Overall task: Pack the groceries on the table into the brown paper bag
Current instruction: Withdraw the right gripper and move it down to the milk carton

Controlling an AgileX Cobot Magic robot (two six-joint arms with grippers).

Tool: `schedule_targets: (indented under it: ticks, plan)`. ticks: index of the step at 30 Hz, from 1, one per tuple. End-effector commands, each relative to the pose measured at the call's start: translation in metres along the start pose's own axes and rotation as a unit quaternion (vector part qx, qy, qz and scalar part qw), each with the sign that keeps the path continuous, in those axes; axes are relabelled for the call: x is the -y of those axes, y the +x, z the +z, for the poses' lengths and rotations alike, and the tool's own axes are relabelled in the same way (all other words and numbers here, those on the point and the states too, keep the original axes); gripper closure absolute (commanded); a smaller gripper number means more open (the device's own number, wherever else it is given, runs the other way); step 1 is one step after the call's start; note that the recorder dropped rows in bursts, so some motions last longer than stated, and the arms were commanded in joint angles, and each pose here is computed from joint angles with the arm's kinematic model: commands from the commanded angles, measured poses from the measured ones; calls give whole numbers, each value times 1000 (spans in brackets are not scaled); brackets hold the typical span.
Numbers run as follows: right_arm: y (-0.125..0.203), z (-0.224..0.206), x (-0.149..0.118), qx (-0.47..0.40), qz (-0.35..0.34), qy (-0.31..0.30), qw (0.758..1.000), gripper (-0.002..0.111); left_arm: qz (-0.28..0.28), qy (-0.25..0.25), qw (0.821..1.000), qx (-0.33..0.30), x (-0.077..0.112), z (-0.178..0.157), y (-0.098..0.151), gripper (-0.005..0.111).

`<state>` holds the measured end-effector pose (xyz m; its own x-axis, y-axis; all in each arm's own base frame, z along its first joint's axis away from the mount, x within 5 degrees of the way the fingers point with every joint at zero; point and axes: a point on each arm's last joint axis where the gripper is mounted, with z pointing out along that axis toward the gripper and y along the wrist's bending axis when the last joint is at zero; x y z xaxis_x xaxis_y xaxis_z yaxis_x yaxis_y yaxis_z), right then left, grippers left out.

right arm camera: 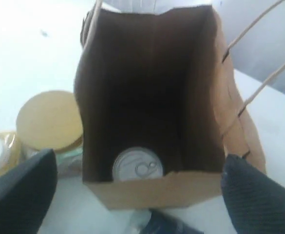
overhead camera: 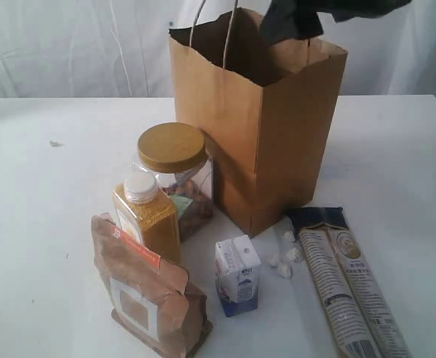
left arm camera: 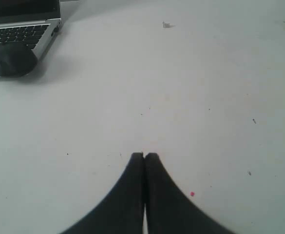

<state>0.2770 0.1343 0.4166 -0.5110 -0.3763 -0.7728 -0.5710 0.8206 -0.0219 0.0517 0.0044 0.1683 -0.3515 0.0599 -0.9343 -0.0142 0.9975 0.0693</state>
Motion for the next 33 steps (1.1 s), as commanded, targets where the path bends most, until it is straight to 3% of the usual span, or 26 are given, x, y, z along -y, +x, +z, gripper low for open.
schedule_targets:
  ticks: [1, 9, 17, 26, 30, 33]
  plan:
    - [14, -16, -6, -70, -5, -24, 997, 24, -1, 6, 1000, 0, 1, 1, 1, 107]
    - [23, -26, -23, -120, 20, -105, 987, 24, -1, 6, 1000, 0, 1, 1, 1, 107]
    - [28, -19, -45, -94, -4, -233, 968, 24, -1, 6, 1000, 0, 1, 1, 1, 107]
    - [60, 0, -90, -161, -61, -293, 940, 24, -1, 6, 1000, 0, 1, 1, 1, 107]
    - [69, 5, -107, -173, -120, -273, 939, 24, -1, 6, 1000, 0, 1, 1, 1, 107]
    - [73, 12, -106, -184, -120, -209, 953, 24, -1, 6, 1000, 0, 1, 1, 1, 107]
